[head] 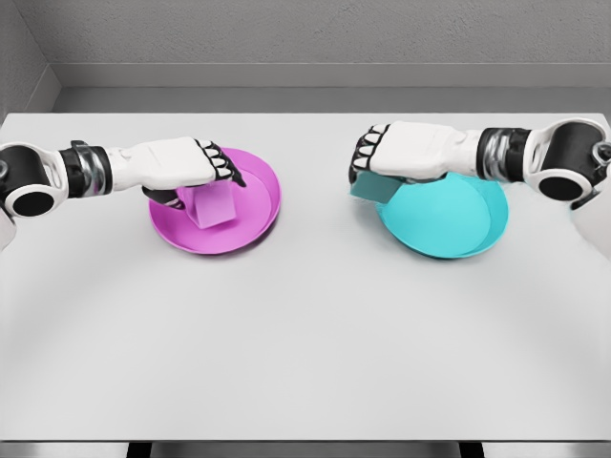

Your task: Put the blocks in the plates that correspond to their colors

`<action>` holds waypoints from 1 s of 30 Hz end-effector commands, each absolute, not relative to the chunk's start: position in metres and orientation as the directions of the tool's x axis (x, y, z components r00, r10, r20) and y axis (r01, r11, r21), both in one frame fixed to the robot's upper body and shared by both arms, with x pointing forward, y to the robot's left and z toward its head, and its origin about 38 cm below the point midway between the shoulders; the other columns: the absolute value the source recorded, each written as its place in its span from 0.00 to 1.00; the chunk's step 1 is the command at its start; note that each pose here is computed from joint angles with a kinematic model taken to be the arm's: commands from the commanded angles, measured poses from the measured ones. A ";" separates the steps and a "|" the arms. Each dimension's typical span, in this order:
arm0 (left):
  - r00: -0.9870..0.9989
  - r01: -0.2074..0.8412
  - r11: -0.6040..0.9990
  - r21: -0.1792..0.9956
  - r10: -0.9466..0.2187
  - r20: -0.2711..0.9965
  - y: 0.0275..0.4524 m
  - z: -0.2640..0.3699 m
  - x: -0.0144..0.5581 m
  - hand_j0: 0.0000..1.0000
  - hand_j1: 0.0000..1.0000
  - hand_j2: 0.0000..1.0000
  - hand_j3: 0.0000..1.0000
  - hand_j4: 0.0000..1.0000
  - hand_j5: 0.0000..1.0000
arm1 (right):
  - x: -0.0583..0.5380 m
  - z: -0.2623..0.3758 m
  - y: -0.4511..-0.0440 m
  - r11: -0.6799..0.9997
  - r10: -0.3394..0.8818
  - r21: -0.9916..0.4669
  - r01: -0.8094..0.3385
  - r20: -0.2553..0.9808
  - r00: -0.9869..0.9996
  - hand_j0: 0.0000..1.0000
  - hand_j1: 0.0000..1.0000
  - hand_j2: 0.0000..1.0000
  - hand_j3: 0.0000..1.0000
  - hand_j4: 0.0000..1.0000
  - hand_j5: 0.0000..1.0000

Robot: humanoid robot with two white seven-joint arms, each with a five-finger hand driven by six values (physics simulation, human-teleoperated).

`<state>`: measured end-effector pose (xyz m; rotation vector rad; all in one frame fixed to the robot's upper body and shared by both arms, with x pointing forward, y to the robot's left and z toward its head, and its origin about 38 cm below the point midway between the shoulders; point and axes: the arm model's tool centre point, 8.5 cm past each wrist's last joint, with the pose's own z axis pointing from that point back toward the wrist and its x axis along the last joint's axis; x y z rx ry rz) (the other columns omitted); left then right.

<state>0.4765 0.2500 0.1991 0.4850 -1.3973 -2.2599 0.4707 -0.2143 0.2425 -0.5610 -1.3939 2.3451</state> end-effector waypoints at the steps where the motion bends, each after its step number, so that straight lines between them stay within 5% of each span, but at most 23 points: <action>1: -0.833 0.195 -0.389 0.900 -0.550 -0.057 0.255 0.197 0.479 0.97 0.97 0.97 0.97 0.97 0.97 | 0.485 0.246 -0.242 -0.402 0.573 -0.902 -0.155 -0.116 -0.812 0.52 0.52 0.52 0.52 0.52 0.52; 9: -0.826 0.201 -0.364 0.909 -0.562 -0.043 0.259 0.203 0.481 0.99 0.99 0.99 0.99 0.99 0.99 | 0.488 0.231 -0.280 -0.426 0.638 -0.876 -0.227 -0.113 -0.762 0.57 0.57 0.57 0.57 0.57 0.57; 13: -0.808 0.225 -0.324 0.919 -0.589 -0.009 0.269 0.207 0.485 1.00 1.00 1.00 1.00 1.00 1.00 | 0.487 0.232 -0.290 -0.434 0.648 -0.870 -0.235 -0.120 -0.752 1.00 1.00 1.00 1.00 1.00 1.00; 18: -0.706 0.336 -0.113 0.935 -0.687 0.171 0.342 0.229 0.470 1.00 1.00 1.00 1.00 1.00 1.00 | 0.485 0.228 -0.285 -0.438 0.639 -0.868 -0.235 -0.116 -0.761 1.00 1.00 1.00 1.00 1.00 1.00; 20: -0.654 0.353 -0.119 0.928 -0.741 0.153 0.383 0.237 0.458 1.00 1.00 1.00 1.00 1.00 1.00 | 0.487 0.234 -0.294 -0.429 0.656 -0.872 -0.235 -0.122 -0.745 1.00 1.00 1.00 1.00 1.00 1.00; 26: -0.599 0.387 -0.121 0.914 -0.787 0.150 0.411 0.230 0.452 1.00 1.00 1.00 1.00 1.00 1.00 | 0.492 0.277 -0.388 -0.331 0.814 -0.908 -0.258 -0.137 -0.564 1.00 1.00 1.00 1.00 1.00 1.00; 30: -0.604 0.388 -0.121 0.914 -0.783 0.152 0.409 0.229 0.452 1.00 1.00 1.00 1.00 1.00 1.00 | 0.491 0.263 -0.385 -0.365 0.808 -0.888 -0.279 -0.153 -0.570 1.00 1.00 1.00 1.00 1.00 1.00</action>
